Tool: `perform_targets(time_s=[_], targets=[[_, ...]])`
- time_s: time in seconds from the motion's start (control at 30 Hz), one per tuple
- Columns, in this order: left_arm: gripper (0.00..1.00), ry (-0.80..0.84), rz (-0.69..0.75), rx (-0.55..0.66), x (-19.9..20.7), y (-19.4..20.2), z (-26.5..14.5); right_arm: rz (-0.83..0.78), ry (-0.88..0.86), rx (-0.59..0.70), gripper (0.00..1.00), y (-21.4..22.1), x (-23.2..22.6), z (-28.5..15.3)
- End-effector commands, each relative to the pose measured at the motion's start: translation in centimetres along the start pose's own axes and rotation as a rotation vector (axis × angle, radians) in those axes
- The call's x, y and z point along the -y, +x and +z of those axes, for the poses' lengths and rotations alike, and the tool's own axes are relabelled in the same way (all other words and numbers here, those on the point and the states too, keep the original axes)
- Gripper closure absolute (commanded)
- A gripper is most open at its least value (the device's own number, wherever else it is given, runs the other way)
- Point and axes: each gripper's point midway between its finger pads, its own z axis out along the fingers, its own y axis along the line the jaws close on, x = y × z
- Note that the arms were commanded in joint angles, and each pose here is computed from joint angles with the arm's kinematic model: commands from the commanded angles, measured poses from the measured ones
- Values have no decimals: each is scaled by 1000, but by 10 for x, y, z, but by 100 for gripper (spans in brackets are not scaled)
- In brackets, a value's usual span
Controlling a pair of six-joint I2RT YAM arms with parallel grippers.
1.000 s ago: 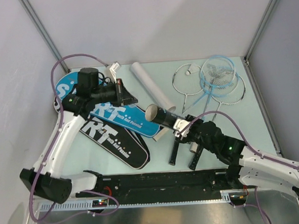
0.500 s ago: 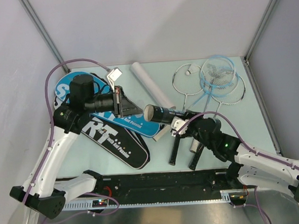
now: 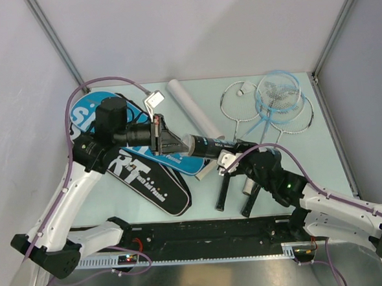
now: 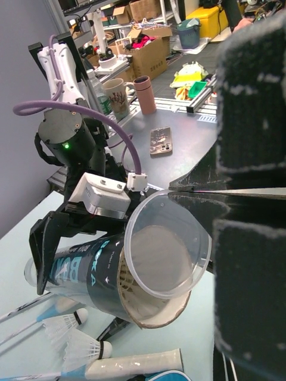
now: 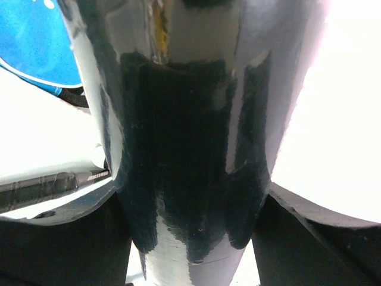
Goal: Pack up the badminton gear
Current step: Close the lid on the shuttle tube.
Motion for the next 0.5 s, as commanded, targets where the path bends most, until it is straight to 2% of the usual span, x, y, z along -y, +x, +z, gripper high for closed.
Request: perform_targets(time_s=[0.0,0.47], targets=[[100,12,1,10,4,0,0,28,102,99,73,-34,32,-4],[100,-3,-6,-4,-7,4,6,34,120,138,74,-44,37,-10]])
